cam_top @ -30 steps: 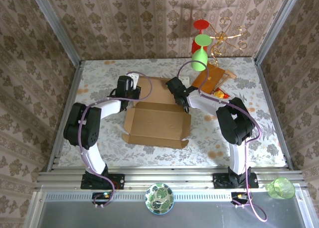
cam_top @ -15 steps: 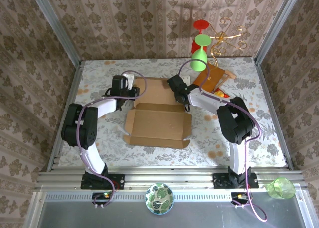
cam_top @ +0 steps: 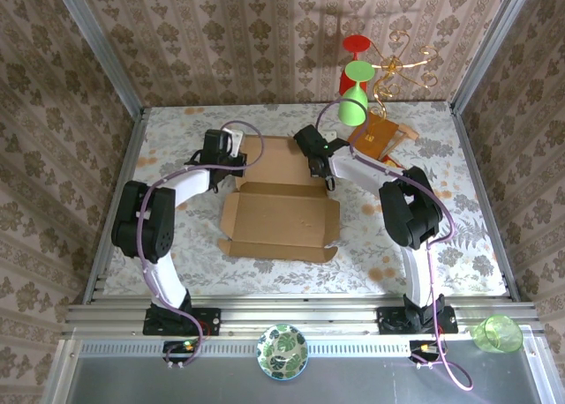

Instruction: Fold the paper box

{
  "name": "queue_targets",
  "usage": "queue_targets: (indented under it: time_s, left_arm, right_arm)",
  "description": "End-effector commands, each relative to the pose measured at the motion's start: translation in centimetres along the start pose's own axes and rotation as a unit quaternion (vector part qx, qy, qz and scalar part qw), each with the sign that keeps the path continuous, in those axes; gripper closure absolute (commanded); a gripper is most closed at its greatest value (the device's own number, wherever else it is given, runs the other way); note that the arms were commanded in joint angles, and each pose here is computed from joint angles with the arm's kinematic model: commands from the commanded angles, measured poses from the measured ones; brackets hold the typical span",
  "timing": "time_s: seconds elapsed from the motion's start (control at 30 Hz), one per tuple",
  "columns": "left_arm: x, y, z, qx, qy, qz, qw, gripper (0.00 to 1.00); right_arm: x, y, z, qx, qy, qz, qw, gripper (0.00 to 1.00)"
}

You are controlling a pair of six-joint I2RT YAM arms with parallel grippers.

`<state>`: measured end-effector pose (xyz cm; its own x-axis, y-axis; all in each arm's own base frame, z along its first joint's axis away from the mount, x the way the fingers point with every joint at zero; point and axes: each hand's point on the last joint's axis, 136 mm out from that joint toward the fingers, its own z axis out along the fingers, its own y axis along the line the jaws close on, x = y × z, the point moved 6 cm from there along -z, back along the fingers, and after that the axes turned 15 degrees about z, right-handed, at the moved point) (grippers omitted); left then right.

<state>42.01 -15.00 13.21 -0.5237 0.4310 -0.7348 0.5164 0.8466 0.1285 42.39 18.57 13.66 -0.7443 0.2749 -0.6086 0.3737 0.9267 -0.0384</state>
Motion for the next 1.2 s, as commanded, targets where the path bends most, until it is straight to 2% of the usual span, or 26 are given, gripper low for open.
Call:
queue_targets:
  time_s: [0.0, 0.2, 0.43, 0.57, 0.6, 0.63, 0.83, 1.0, 1.1, 1.17]
  left_arm:
    - [-0.5, 0.3, -0.5, -0.016, 0.006, -0.003, 1.0, 1.0]
    - [-0.1, 0.2, -0.8, -0.003, 0.006, -0.01, 1.0, 1.0]
    - [-0.9, 0.1, -1.2, 0.013, 0.004, -0.034, 0.999, 0.86]
    - [-1.7, 0.2, -1.8, 0.012, -0.003, -0.059, 0.998, 0.63]
    - [-2.0, 0.2, -2.1, 0.008, -0.007, -0.065, 0.998, 0.48]
    - [-2.2, 0.3, -2.6, 0.002, -0.012, -0.079, 0.997, 0.43]
    - [-2.9, 0.5, -6.1, -0.032, -0.035, -0.162, 0.986, 0.43]
    - [-3.6, 0.6, -9.7, -0.08, -0.045, -0.193, 0.977, 0.44]
    - [-4.3, 0.9, -12.1, -0.107, -0.069, -0.22, 0.967, 0.45]
    - [-4.4, 1.0, -13.7, -0.12, -0.075, -0.242, 0.96, 0.41]
  right_arm:
    - [2.4, -1.8, 1.2, 0.058, 0.052, -0.028, 0.997, 1.0]
    - [2.3, -1.5, 0.6, 0.029, 0.051, -0.013, 0.998, 1.0]
    - [2.6, -1.8, 0.1, 0.024, 0.06, 0.002, 0.998, 1.0]
    - [3.2, -2.1, 0.2, 0.025, 0.068, 0.016, 0.997, 1.0]
    - [3.2, -2.2, 0.2, 0.025, 0.071, 0.021, 0.997, 1.0]
    - [3.3, -2.3, 0.3, 0.027, 0.074, 0.024, 0.997, 1.0]
    - [3.7, -2.5, 0.0, 0.032, 0.091, 0.054, 0.994, 1.0]
    - [3.8, -2.4, -0.3, 0.03, 0.107, 0.08, 0.991, 1.0]
    - [3.7, -2.6, -0.6, 0.03, 0.113, 0.098, 0.988, 1.0]
    - [3.8, -2.6, -0.9, 0.028, 0.122, 0.112, 0.986, 1.0]
